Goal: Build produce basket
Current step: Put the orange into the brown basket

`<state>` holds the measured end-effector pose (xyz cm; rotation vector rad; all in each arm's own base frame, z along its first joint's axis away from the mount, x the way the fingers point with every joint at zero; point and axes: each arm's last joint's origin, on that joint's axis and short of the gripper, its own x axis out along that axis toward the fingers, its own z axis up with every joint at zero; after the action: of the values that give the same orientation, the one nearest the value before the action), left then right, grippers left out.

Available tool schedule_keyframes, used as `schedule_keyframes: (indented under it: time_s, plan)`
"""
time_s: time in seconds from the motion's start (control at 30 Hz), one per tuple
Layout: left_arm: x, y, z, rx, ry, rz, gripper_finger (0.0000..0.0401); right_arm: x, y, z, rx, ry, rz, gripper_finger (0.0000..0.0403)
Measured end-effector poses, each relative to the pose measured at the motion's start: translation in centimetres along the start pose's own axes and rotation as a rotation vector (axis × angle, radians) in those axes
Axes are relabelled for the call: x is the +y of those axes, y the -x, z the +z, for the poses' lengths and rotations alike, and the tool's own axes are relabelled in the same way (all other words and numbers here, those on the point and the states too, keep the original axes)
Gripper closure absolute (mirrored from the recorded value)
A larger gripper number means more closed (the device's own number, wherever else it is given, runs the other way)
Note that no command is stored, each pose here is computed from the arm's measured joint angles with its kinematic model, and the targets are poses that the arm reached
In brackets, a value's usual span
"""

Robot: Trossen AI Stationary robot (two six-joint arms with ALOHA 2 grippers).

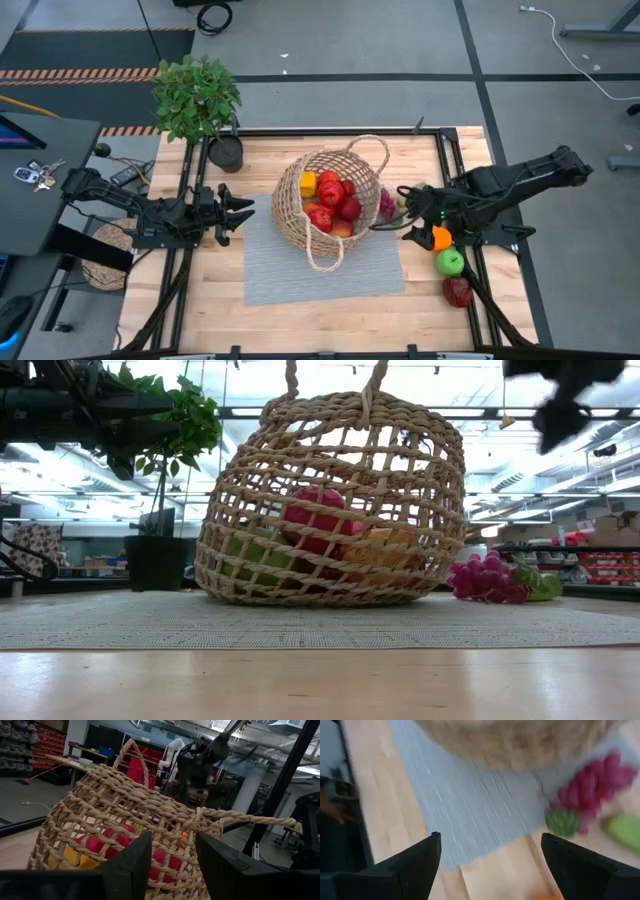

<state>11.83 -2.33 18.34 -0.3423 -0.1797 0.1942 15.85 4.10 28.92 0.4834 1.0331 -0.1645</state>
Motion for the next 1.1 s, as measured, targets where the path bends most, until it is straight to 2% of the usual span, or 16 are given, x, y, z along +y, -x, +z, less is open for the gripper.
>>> schedule_keyframes:
  time_s: [0.17, 0.3, 0.43, 0.6, 1.1]
  plan:
    - [0.0, 0.0, 0.0, 0.0, 0.0, 0.0, 0.0241, -2.1, -3.4, -3.1, 0.179, -0.017, -0.037, 0.0056]
    - [0.0, 0.0, 0.0, 0.0, 0.0, 0.0, 0.0241, -2.8, -5.5, -4.5, 0.367, -0.07, -0.066, 0.0056]
    - [0.0, 0.0, 0.0, 0.0, 0.0, 0.0, 0.0241, -3.2, -6.6, -5.0, 0.505, -0.067, -0.175, 0.0056]
    - [0.0, 0.0, 0.0, 0.0, 0.0, 0.0, 0.0241, -3.3, -7.7, -4.9, 0.536, 0.01, -0.261, 0.0056]
    - [0.0, 0.0, 0.0, 0.0, 0.0, 0.0, 0.0241, -3.6, -10.9, -5.1, 0.721, 0.198, -0.384, 0.0057]
